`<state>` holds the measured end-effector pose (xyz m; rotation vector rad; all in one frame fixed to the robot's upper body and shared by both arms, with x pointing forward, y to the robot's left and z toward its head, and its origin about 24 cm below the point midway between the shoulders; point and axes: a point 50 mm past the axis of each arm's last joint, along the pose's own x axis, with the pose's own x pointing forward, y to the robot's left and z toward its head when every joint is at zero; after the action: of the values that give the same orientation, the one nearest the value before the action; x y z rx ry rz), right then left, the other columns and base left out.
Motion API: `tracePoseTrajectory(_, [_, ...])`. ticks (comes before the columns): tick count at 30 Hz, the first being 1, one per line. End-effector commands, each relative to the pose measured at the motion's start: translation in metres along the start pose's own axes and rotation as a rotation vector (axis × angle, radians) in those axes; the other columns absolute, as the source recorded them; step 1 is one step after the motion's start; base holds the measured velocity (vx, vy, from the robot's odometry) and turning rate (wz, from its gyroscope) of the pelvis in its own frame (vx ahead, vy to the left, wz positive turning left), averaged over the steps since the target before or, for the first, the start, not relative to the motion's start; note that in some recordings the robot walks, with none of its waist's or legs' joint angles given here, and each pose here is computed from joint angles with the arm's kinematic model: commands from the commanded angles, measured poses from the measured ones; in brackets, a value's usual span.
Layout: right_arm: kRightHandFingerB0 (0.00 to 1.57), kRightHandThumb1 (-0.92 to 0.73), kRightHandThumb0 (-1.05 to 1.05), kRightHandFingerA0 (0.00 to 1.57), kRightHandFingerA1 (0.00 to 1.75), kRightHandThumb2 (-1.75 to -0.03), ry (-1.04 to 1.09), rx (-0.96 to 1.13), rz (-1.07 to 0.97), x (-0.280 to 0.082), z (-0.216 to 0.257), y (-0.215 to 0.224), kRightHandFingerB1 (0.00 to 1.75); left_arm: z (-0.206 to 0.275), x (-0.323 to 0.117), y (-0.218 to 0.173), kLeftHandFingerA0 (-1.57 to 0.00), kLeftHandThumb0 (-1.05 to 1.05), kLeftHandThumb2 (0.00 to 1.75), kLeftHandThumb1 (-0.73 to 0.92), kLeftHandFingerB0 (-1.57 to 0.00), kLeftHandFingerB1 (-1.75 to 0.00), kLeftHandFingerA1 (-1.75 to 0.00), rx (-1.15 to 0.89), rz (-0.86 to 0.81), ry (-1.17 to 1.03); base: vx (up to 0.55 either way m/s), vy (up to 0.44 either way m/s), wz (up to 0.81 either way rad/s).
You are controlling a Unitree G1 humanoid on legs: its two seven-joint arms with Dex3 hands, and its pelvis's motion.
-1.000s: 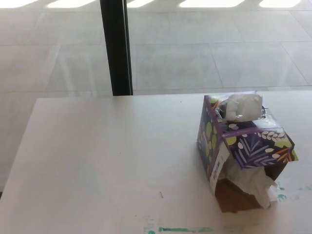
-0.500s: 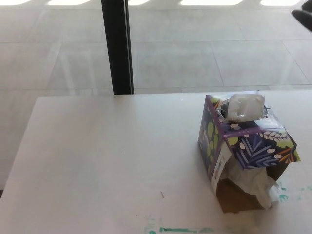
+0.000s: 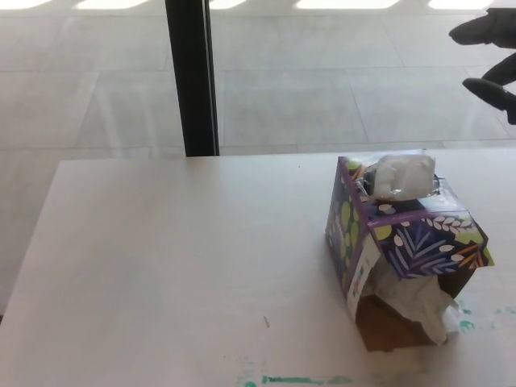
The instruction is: The robot uses its right hand to pull out a tissue from the tissue box kept in the middle of the desk and put it on the right side
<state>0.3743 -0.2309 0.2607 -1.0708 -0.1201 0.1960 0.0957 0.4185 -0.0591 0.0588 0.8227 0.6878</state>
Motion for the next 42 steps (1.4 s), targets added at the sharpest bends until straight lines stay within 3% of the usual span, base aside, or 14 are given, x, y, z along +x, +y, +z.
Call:
tracePoseTrajectory(1, [0.32,-0.85,-0.76,0.39,0.56,-0.66,0.020,-0.137,0.070,-0.001,0.003,-0.009,0.32,0.003,-0.001,0.007,-0.82,-1.02,0.93,0.58,-0.66,-1.29,-1.43,0.010,-0.007,0.004,0.00,0.000,0.00])
tracePoseTrajectory(12, [0.36,-0.83,-0.75,0.43,0.60,-0.65,0.020,-0.194,0.127,0.009,0.014,0.004,0.33,0.001,-0.002,0.010,-0.80,-1.05,0.88,0.63,-0.59,-1.24,-1.37,0.035,-0.032,0.019,0.00,0.000,0.00])
tracePoseTrajectory(13, [0.35,-0.83,-0.76,0.42,0.61,-0.65,0.025,-0.199,0.142,0.012,0.016,0.006,0.33,0.001,-0.002,0.010,-0.83,-1.05,1.25,0.52,-0.67,-1.13,-1.22,0.038,-0.036,0.020,0.00,0.000,0.00])
tracePoseTrajectory(17, [0.34,-0.83,-0.77,0.42,0.59,-0.65,0.033,-0.188,0.207,0.018,0.013,0.026,0.33,0.001,-0.002,0.010,-0.92,-1.05,1.26,0.52,-0.70,-1.16,-1.26,0.047,-0.038,0.020,0.00,0.000,0.00])
tracePoseTrajectory(18, [0.33,-0.84,-0.77,0.42,0.65,-0.66,0.039,-0.208,0.229,0.018,0.011,0.032,0.32,0.001,-0.002,0.010,-0.83,-1.05,0.87,0.65,-0.59,-1.26,-1.37,0.038,-0.039,0.021,0.00,0.000,0.00])
tracePoseTrajectory(19, [0.33,-0.84,-0.77,0.42,0.65,-0.66,0.039,-0.208,0.230,0.018,0.011,0.032,0.32,0.001,-0.002,0.010,-0.83,-1.05,0.87,0.65,-0.59,-1.26,-1.37,0.038,-0.039,0.022,0.00,0.000,0.00])
tracePoseTrajectory(20, [0.25,-0.66,-0.77,0.41,0.75,-1.04,0.051,-0.228,0.273,0.018,0.008,0.043,0.47,0.001,-0.002,0.009,-0.84,-1.05,1.26,0.53,-0.65,-1.13,-1.23,0.046,-0.047,0.015,0.00,0.000,0.00])
tracePoseTrajectory(21, [0.25,-0.66,-0.77,0.41,0.75,-1.04,0.052,-0.230,0.278,0.018,0.007,0.044,0.47,0.001,-0.002,0.009,-0.84,-1.05,1.26,0.53,-0.65,-1.13,-1.23,0.047,-0.048,0.014,0.00,0.000,0.00])
tracePoseTrajectory(22, [0.31,-0.86,-0.80,0.35,0.64,-0.66,0.058,-0.250,0.299,0.019,0.006,0.049,0.31,0.002,-0.003,0.010,-0.90,-1.05,1.27,0.54,-0.67,-1.14,-1.26,0.049,-0.049,0.012,0.00,0.000,0.00])
tracePoseTrajectory(25, [0.32,-0.84,-0.77,0.36,0.71,-0.66,0.069,-0.284,0.337,0.019,0.003,0.059,0.32,0.002,-0.003,0.011,-0.89,-1.05,1.27,0.56,-0.66,-1.13,-1.24,0.045,-0.047,0.014,0.00,0.000,0.00])
tracePoseTrajectory(26, [0.32,-0.84,-0.78,0.35,0.65,-0.66,0.068,-0.303,0.337,0.019,0.002,0.061,0.32,0.001,-0.003,0.011,-0.89,-1.05,1.27,0.54,-0.65,-1.12,-1.24,0.048,-0.050,0.014,0.00,0.000,0.00])
tracePoseTrajectory(27, [0.31,-0.83,-0.74,0.34,0.67,-0.65,0.072,-0.305,0.338,0.019,0.000,0.062,0.32,0.001,-0.003,0.011,-0.82,-1.05,0.79,0.73,-0.58,-1.26,-1.34,0.047,-0.057,0.012,0.00,0.000,0.00])
tracePoseTrajectory(31, [0.34,-0.85,-0.78,0.34,0.87,-0.66,0.089,-0.372,0.333,0.024,-0.003,0.061,0.32,0.000,-0.003,0.010,-0.81,-1.05,0.81,0.72,-0.57,-1.26,-1.36,0.023,-0.054,0.017,0.00,0.000,0.00])
tracePoseTrajectory(42, [0.35,-0.84,-0.79,0.36,0.81,-0.66,0.095,-0.442,0.319,0.028,-0.004,0.061,0.32,0.002,-0.003,0.010,-0.85,-1.05,0.79,0.75,-0.57,-1.27,-1.34,0.042,-0.058,0.007,0.00,0.000,0.00])
